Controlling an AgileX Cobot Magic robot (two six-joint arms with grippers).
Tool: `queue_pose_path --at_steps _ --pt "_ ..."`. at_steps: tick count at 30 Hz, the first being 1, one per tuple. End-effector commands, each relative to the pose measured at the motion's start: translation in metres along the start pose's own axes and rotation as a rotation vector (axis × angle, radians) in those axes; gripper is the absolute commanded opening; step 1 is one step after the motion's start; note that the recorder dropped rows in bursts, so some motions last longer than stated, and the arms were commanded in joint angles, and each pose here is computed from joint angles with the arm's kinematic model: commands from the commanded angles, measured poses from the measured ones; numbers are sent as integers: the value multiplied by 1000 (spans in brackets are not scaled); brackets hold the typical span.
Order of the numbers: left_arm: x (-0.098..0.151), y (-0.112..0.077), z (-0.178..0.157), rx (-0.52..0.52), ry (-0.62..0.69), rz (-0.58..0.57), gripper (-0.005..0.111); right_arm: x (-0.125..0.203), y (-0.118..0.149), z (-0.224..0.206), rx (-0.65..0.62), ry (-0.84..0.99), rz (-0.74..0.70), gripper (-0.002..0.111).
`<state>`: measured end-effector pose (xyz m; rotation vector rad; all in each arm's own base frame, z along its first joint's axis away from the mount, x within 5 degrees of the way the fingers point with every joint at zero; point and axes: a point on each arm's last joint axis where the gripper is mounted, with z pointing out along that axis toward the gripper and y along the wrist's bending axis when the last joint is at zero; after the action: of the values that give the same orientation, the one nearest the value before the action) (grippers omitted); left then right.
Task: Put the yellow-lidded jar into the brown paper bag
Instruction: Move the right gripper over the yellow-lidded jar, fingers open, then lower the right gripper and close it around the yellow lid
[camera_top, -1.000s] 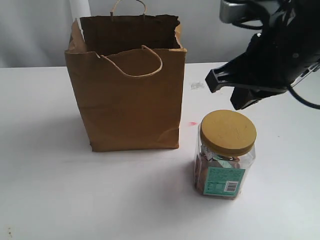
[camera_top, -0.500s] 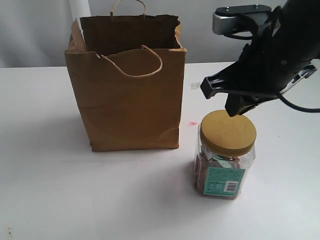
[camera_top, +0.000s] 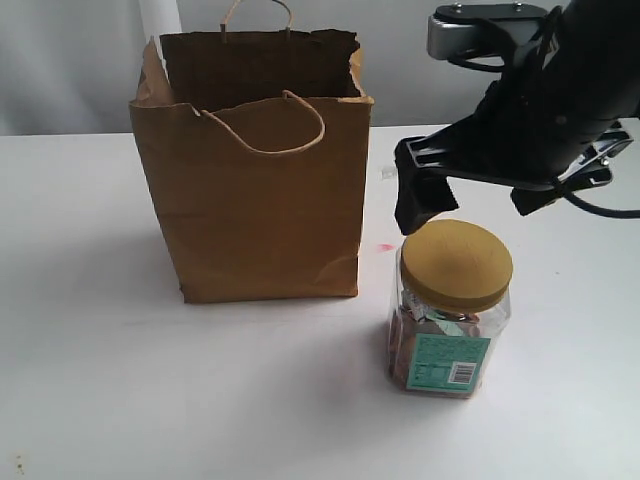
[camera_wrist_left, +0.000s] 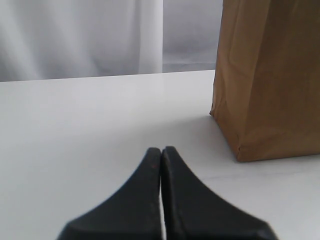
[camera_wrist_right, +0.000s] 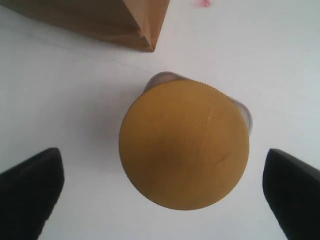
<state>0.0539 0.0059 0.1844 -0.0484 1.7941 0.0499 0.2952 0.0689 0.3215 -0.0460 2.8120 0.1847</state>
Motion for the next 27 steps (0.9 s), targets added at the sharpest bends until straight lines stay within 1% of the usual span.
queue_pose_path --at_steps 1,3,10,13,19,27 --pt "-1 -1 0 8 -8 -6 1 -3 1 -3 -7 -27 21 105" --pt "-1 -1 0 8 -8 -6 1 -3 0 -3 -4 -35 52 105" --pt "-1 -1 0 8 -8 -6 1 -6 0 -1 4 -58 67 105" --pt "-1 -1 0 8 -8 -6 1 -8 -1 8 13 -32 66 105" --pt "-1 -1 0 8 -8 -6 1 -15 -8 39 94 37 35 105" --pt "-1 -1 0 8 -8 -6 1 -17 -7 45 81 27 87 105"
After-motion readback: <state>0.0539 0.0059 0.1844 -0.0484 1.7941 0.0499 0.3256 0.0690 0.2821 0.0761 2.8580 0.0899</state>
